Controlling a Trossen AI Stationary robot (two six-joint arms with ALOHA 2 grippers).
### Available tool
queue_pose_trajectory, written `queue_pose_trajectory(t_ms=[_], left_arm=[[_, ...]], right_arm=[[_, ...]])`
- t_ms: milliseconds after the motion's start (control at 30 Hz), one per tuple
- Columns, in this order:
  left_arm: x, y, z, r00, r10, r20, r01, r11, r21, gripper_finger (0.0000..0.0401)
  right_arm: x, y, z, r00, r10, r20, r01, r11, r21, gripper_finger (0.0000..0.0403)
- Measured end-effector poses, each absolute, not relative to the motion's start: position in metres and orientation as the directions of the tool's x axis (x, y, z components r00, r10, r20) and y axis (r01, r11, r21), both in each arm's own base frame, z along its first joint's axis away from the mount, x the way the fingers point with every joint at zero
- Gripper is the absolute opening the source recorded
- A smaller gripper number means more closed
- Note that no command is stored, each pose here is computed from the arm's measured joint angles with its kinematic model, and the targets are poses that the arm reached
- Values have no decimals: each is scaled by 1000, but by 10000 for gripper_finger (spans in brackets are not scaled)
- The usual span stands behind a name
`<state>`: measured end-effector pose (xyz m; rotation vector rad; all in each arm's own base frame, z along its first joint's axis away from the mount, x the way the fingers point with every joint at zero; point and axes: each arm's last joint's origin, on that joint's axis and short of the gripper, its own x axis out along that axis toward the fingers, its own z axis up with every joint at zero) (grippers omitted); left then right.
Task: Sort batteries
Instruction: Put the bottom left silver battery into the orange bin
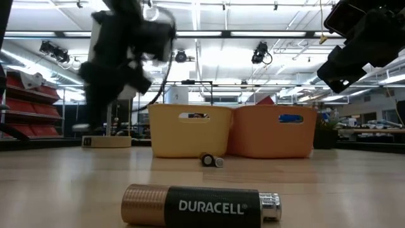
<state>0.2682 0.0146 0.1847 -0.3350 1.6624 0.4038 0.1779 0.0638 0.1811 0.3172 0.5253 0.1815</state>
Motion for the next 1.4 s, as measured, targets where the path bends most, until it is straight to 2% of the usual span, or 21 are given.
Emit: queue_pose_trajectory(t_ms=[133,233,300,400,500,733,867,1100,1233,1400], left_arm=[[293,8,222,53,108,-993,-416,906,76,36],[317,6,253,270,215,-938,-424,902,85,36],[335,5,274,441,272,-855,-430,901,65,35],[361,5,302,701,311,-642,-408,913,-3,35],[384,9,310,820,341,-460,-397,917,-27,35],[438,24,251,857,375,-355,-435,894,-104,42],[447,28,223,830,378,-410,-469,871,-146,67],[438,26,215,780,318,-539,-460,876,-148,71],[433,23,219,774,259,-578,-414,897,-153,61],[430,25,212,735,253,-629,-371,927,-61,51]], right_arm=[[178,64,181,853,251,-459,-90,935,343,117],[178,64,182,857,252,-449,-94,934,345,117],[179,64,183,859,253,-446,-95,933,346,117],[179,64,183,864,247,-438,-92,934,346,117],[179,64,184,869,249,-429,-88,928,361,117],[178,66,183,856,262,-445,-94,927,364,117],[176,66,180,841,254,-477,-79,931,357,117],[176,64,178,837,231,-497,-60,940,336,117],[178,58,178,861,139,-490,18,953,303,117],[179,47,175,876,-68,-478,218,939,266,117]])
